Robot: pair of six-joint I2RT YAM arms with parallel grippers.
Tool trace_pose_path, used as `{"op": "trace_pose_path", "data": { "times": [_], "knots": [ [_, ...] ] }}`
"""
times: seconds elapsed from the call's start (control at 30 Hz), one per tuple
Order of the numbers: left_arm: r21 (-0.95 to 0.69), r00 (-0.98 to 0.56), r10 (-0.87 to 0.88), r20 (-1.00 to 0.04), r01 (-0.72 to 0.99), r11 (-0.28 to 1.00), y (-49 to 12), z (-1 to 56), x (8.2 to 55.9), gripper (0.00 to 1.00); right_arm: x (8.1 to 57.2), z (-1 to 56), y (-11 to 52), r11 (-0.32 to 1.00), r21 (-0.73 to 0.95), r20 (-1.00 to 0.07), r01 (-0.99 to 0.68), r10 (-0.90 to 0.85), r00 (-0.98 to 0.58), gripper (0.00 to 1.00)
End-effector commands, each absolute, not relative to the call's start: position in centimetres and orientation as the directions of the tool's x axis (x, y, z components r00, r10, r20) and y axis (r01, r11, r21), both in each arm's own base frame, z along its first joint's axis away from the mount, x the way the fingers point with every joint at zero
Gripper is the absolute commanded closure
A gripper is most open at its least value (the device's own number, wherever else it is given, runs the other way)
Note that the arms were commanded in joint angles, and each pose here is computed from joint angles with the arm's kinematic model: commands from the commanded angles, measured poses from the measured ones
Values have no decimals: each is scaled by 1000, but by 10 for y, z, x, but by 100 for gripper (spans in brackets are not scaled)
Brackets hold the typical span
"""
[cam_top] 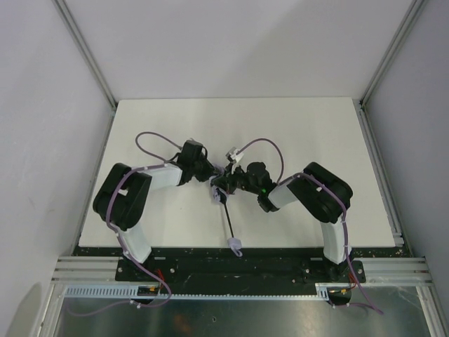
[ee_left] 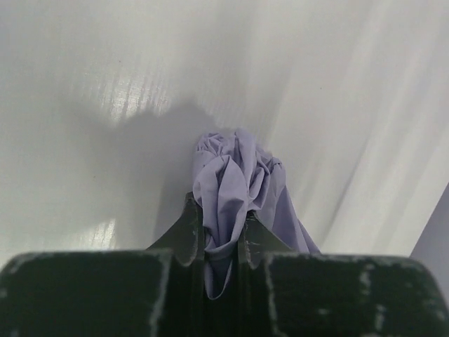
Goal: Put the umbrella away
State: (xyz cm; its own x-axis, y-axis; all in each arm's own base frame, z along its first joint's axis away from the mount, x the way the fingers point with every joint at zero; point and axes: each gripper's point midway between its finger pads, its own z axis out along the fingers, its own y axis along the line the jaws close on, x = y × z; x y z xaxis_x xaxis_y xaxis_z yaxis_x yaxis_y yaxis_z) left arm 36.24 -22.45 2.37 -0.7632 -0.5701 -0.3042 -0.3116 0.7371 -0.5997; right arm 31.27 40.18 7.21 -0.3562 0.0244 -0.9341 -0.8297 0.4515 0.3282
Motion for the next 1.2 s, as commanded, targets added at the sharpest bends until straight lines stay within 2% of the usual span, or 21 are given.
{"op": "trace_pose_path", "data": {
  "times": [0.0, 0.17, 0.37, 0.53, 0.63, 0.77, 0.87, 1.0, 1.17],
  "knots": [
    [-219, -840, -476, -260, -429, 876, -157, -37, 293, 99, 296, 41, 403, 462, 376, -881, -803, -90, -464, 100],
    [-168, -851, -497, -169, -472, 866, -149, -21, 249, 100, 269, 101, 424, 324, 405, -895, -855, -50, -442, 100],
    [-130, -866, -484, -127, -470, 873, -142, -18, 224, 100, 218, 176, 459, 141, 305, -951, -942, -15, -310, 100],
    [-109, -878, -455, -146, -443, 890, -138, -15, 221, 100, 210, 178, 490, 118, 226, -971, -967, -56, -233, 100],
    [-120, -881, -444, -163, -429, 895, -139, -8, 224, 100, 212, 155, 499, 194, 141, -979, -971, -120, -166, 100],
    [-132, -880, -449, -158, -431, 892, -141, -2, 221, 100, 237, 124, 497, 399, -26, -975, -916, -213, -65, 100],
    [-133, -877, -460, -141, -444, 886, -141, -2, 214, 100, 255, 107, 491, 506, -134, -958, -852, -287, -20, 100],
    [-121, -871, -474, -130, -461, 879, -139, -3, 208, 100, 270, 92, 479, 583, -225, -934, -781, -358, 2, 100],
    [-114, -868, -480, -129, -468, 876, -137, -4, 207, 100, 283, 101, 474, 601, -268, -919, -753, -393, 13, 100]
  ]
}}
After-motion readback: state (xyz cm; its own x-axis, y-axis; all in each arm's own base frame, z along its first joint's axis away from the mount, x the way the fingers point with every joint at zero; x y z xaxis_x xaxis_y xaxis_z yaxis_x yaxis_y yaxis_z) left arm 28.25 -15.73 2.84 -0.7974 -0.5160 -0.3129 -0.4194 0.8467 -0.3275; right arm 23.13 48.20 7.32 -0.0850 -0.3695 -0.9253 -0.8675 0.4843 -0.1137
